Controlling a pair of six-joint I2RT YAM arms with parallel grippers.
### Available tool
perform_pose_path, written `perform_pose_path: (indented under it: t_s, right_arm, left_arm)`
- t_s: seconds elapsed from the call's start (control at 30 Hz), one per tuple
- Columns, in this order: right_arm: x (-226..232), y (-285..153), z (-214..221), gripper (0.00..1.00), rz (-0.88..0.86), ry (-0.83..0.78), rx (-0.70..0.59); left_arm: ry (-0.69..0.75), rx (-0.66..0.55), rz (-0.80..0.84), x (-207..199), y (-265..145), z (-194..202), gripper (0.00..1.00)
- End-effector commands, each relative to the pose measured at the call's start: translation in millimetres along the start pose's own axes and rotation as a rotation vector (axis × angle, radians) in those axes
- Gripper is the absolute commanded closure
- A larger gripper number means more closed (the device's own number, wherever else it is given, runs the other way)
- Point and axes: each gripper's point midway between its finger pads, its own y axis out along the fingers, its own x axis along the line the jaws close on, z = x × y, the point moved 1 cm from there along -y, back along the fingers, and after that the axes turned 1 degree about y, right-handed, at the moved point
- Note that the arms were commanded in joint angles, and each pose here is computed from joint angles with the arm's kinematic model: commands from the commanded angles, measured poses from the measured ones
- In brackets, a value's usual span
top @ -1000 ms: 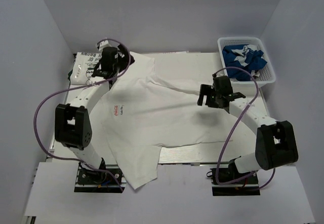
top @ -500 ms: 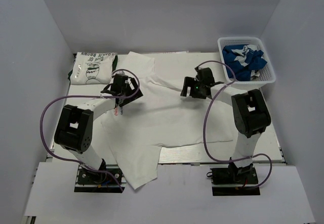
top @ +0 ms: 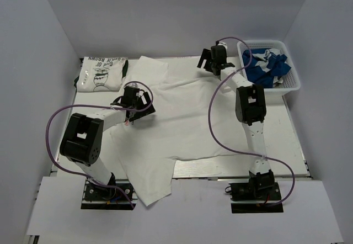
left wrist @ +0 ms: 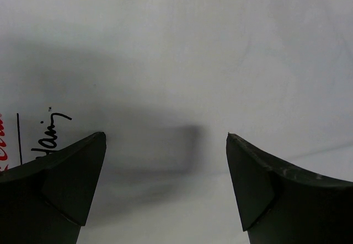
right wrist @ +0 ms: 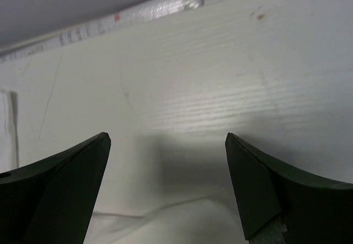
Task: Fold and stack the t-shirts
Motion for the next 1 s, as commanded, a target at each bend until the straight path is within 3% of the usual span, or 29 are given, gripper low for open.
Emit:
perform_pose_path:
  t_s: [0.0,0.2,0.37,0.6,0.8,0.97]
  right_arm:
    - [4.5,-17.0,-69.2,0.1,-0.041,0.017,-0.108]
    - [8.0,-101.0,-89.0,0.1,-0.067,-0.174,-0.153]
    - [9.5,-137.4,-45.5,0.1,-0.099,-0.288,0.016]
    - [-12.7,-134.5,49.0,0.1,-0.144,-0.29,0.266]
    - [-24.0,-116.3,75.4,0.1,-0.111,-0.274,0.353]
    - [-55.8,-86.6,77.3,0.1,0.052,-0.285,0.372]
  left_arm:
    - [0.035,-0.021,0.032,-7.4,-13.2,-8.4,0.0]
    - [0.062,-0.1,0.069,-23.6,-26.4,-37.7,0.0]
    - [0.061,-0.147,0.087,-32.0,-36.5,-53.1,0.0]
    - [0.04,-0.148,0.068,-22.8,-42.3,-43.7,0.0]
    - [0.031,-0.119,0.037,-12.4,-41.0,-30.7,0.0]
    - [0.033,-0.062,-0.01,0.3,-28.8,-14.4,0.0]
